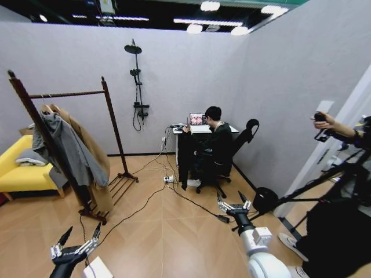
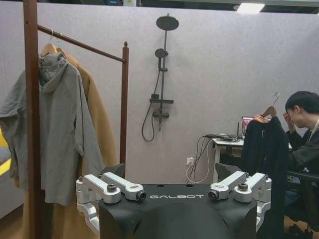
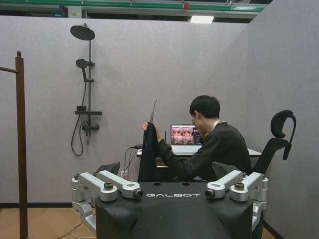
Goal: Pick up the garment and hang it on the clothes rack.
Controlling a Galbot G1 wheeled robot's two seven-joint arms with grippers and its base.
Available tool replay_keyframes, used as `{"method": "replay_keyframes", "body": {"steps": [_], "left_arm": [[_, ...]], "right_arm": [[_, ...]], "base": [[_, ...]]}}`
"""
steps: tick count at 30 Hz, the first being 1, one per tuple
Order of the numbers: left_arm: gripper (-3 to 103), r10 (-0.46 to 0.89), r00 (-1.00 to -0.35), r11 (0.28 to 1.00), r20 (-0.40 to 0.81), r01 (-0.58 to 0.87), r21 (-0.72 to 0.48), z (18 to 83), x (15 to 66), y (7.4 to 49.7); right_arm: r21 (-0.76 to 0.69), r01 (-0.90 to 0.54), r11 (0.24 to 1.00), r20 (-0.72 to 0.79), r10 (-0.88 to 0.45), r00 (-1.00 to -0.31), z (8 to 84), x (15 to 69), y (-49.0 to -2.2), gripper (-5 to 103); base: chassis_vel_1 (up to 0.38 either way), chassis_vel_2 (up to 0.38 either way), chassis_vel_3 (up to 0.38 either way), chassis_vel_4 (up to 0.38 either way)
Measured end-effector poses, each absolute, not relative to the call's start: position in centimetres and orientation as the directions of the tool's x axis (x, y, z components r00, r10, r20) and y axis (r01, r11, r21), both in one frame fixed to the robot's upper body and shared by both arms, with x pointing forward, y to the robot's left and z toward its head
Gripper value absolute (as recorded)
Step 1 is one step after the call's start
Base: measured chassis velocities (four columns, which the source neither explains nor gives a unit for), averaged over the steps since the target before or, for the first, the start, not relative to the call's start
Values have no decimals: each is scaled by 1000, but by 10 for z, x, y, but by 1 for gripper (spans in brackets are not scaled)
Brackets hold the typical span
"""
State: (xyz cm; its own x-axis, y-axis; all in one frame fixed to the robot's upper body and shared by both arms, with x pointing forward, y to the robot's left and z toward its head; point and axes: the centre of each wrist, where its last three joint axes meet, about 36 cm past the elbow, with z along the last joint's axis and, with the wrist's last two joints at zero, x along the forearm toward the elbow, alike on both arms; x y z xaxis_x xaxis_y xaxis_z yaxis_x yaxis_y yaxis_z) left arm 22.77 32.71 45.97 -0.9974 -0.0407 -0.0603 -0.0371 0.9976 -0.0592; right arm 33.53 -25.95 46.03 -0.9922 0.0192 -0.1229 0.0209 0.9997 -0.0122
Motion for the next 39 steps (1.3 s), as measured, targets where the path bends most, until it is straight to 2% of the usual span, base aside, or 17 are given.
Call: {"method": "replay_keyframes", "body": {"steps": [14,26,32,39], "left_arm": [[100,-41,-997,998,-60,-37,-59,460,228,327],[100,-40,-997,998,-60,-37,-59,460,228,327],[100,-40,-997,998,-60,-37,-59,460,228,327],[100,-40,-997,998,-60,-37,-59,460,228,327]], "right_arm": [[-4,-7,1000,-151,-7,-989,471,342,-261,100],[-10,-61,998,-163,-61,-985,471,355,-241,100],[-15,-48,999,-187,-50,-981,473,352,-244,100],[-34,-32,999,-191,-38,-981,477,355,-255,100]], "base": [[-285,280,292,-298],[-337,346,334,-361],[-173,166,142,-109],[37,-14,-63,21]]}}
